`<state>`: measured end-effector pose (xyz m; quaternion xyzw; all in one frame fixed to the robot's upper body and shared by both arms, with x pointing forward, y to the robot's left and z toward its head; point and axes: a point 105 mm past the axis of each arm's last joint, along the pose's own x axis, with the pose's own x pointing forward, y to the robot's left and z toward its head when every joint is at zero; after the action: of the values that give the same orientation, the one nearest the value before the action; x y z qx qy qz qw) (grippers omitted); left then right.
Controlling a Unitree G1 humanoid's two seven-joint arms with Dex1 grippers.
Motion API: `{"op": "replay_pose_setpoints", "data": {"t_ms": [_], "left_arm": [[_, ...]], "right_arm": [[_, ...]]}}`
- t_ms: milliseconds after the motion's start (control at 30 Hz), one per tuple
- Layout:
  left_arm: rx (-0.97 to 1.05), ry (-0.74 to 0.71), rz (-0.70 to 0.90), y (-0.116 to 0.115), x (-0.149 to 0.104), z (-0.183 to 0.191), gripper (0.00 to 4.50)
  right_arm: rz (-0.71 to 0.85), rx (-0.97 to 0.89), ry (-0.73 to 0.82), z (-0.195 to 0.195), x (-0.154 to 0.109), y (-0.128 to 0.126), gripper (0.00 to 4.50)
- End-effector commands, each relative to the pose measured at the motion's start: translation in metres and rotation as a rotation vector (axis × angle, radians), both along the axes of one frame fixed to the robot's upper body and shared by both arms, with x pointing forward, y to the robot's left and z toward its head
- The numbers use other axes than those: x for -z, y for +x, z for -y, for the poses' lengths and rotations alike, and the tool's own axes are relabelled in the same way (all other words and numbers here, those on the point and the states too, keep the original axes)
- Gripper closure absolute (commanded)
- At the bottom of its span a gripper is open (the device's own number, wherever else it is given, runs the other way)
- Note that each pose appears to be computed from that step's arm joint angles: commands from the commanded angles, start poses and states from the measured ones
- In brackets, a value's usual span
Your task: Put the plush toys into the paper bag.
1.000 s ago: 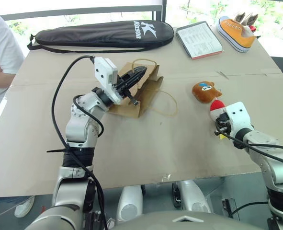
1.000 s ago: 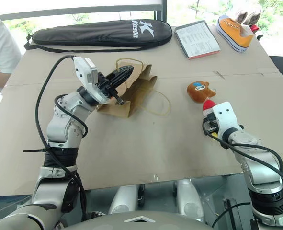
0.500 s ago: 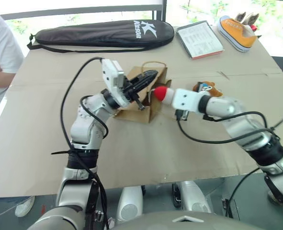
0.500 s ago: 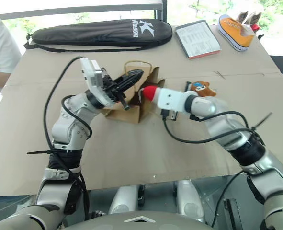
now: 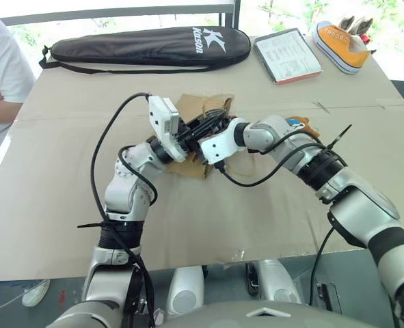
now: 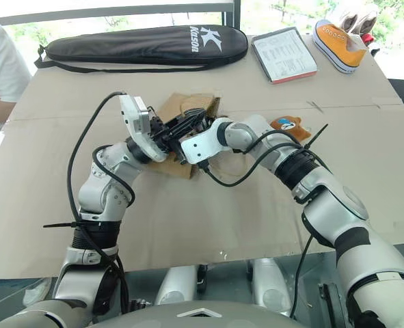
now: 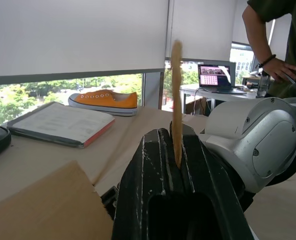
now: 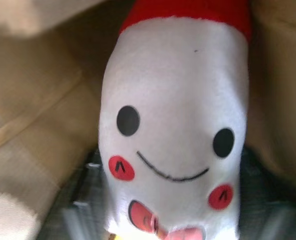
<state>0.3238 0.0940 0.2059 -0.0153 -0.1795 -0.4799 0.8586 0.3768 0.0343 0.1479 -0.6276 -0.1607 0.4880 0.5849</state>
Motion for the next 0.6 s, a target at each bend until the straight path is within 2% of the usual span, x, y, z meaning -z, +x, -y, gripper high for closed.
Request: {"op": "replay_pose_setpoints", "data": {"t_ms": [33, 200, 367, 467, 600], "left_arm": [[-0.038, -0.040, 0.041, -0.004, -0.016, -0.010, 4.50], [-0.115, -0.058, 0.012, 0.006, -0.015, -0.026, 4.50], [-0.152, -0.062, 0.014, 0.013, -0.016, -0.032, 4.50], [-0.151, -0.072, 0.018, 0.014, -0.018, -0.033, 4.50], [-0.108, -0.097, 0.024, 0.011, -0.022, -0.024, 4.50]], "right_arm": [[-0.047, 0.052, 0.137, 0.023, -0.018, -0.001, 1.36], [-0.269, 0.114, 0.370, 0.052, -0.031, -0.030, 1.36], [-0.388, 0.271, 0.555, 0.095, -0.050, -0.046, 1.36], [-0.393, 0.331, 0.567, 0.113, -0.053, -0.050, 1.36], [-0.386, 0.358, 0.525, 0.109, -0.045, -0.047, 1.36]]}}
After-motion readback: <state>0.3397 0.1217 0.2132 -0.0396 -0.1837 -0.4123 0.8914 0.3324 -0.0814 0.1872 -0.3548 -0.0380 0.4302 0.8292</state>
